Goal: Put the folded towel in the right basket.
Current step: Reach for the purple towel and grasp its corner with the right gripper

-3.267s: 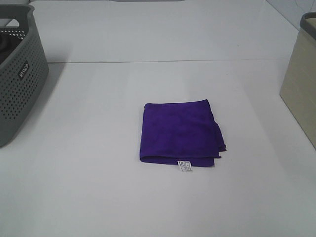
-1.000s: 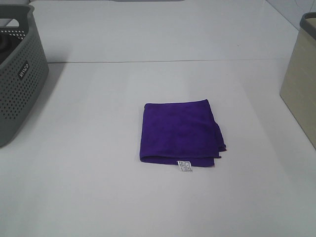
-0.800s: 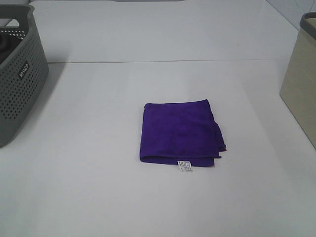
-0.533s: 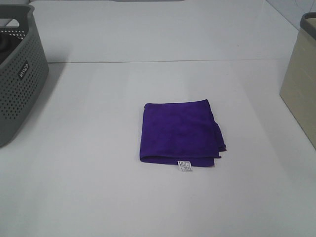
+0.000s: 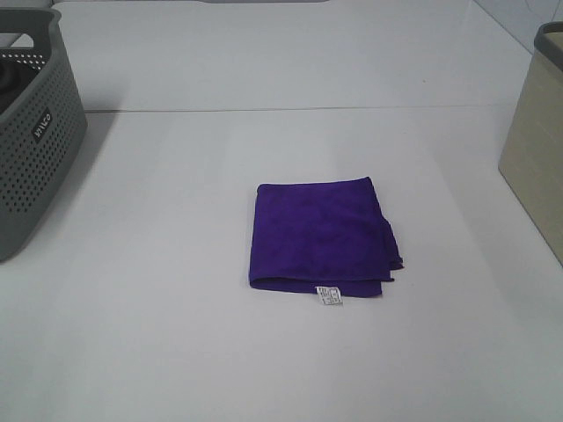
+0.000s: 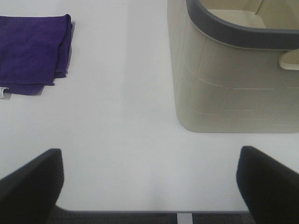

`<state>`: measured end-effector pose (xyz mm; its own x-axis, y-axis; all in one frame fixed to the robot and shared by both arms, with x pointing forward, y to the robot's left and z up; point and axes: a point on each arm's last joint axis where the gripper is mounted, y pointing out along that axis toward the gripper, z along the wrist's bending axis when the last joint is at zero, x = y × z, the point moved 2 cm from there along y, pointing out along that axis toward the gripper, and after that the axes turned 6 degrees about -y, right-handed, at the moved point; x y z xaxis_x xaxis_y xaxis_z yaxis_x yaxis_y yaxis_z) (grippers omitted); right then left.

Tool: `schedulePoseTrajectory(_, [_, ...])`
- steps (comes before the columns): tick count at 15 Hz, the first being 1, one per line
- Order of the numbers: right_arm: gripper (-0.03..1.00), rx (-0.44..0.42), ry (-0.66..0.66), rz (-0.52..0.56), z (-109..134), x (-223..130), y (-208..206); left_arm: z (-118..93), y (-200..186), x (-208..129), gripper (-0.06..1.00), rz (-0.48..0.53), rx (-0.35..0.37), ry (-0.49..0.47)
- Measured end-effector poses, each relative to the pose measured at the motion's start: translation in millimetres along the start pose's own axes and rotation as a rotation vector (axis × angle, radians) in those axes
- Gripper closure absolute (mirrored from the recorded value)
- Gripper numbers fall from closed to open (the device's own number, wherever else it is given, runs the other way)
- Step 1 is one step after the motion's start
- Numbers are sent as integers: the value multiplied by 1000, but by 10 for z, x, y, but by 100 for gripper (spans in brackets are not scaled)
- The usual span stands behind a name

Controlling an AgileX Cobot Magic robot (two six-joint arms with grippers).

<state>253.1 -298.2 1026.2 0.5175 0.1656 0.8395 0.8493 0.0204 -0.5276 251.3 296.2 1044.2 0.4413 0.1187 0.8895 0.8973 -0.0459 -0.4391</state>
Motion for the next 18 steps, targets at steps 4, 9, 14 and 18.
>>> schedulePoseTrajectory(4, [0, 92, 59, 135, 17, 430, 87, 0, 0, 0, -5, 0, 0, 0])
schedulePoseTrajectory(9, [0, 210, 137, 313, -29, 1479, 605, 0, 0, 0, -5, 0, 0, 0])
schedulePoseTrajectory(14, [0, 372, 248, 457, 114, 1708, 1288, 0, 0, 0, -5, 0, 0, 0])
schedulePoseTrajectory(18, [3, 460, 221, 564, 553, 1865, 2660, 0, 0, 0, -5, 0, 0, 0])
